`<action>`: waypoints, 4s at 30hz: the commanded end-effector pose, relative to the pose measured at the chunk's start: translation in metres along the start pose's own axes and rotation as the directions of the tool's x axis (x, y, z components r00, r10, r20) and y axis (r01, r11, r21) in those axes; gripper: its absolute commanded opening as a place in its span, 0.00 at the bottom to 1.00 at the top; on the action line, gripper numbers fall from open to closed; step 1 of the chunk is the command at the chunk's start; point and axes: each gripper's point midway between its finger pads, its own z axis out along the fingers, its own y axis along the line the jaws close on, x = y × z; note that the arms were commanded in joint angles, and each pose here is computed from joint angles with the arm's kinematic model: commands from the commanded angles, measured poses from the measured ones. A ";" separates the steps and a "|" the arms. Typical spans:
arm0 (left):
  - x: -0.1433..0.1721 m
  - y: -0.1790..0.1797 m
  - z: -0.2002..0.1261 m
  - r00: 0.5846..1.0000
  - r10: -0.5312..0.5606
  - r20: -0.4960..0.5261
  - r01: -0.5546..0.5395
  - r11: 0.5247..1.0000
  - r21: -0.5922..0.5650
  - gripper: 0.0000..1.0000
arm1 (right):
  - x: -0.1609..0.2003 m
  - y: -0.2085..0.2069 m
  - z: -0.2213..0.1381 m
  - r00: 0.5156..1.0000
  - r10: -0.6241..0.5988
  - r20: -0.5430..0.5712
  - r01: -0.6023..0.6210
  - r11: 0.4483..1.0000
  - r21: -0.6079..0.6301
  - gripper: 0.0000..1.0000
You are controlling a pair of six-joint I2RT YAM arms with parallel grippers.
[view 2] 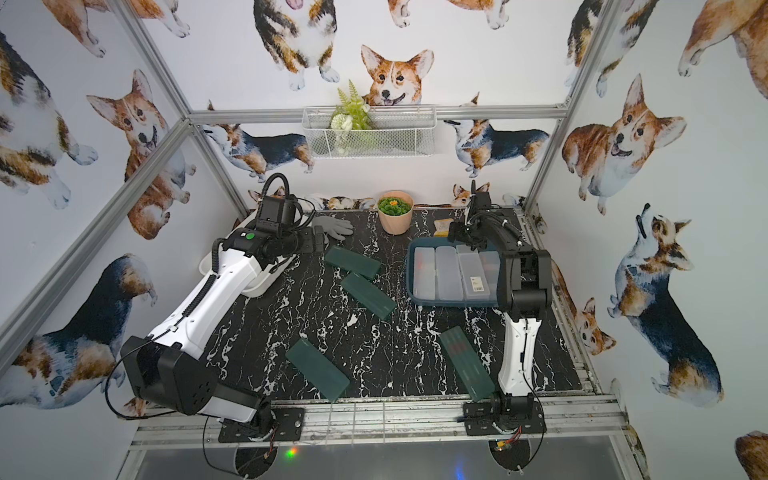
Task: Place the pencil cases by color into the storage box
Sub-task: Move the storage box to the center of the board.
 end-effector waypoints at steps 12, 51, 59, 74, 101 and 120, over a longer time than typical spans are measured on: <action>-0.002 0.061 0.080 0.995 0.004 -0.103 -0.022 0.985 -0.171 1.00 | -0.054 0.031 -0.036 0.985 0.063 0.159 -0.031 0.980 -0.195 0.89; 0.058 0.128 0.188 0.850 -0.395 -0.348 0.420 0.908 -0.003 0.99 | 0.050 0.091 -0.107 0.992 0.019 0.128 0.034 0.916 -0.400 0.88; 0.077 0.112 0.165 0.860 -0.356 -0.365 0.387 0.922 0.012 0.99 | 0.060 0.089 -0.103 0.993 0.025 0.114 0.024 0.912 -0.409 0.87; 0.125 0.082 0.119 0.873 -0.238 -0.426 0.279 0.960 0.036 0.98 | 0.060 0.090 -0.104 0.993 0.049 0.105 0.001 0.902 -0.431 0.87; 0.157 0.009 0.073 0.906 -0.074 -0.418 0.130 0.986 0.108 1.00 | 0.134 0.128 -0.140 0.962 -0.263 0.068 0.270 0.907 -0.324 0.86; 0.199 0.077 -0.037 0.744 -0.619 -0.251 0.501 0.766 -0.403 1.00 | 0.194 0.186 -0.156 0.879 -0.476 0.043 0.452 0.798 -0.399 0.86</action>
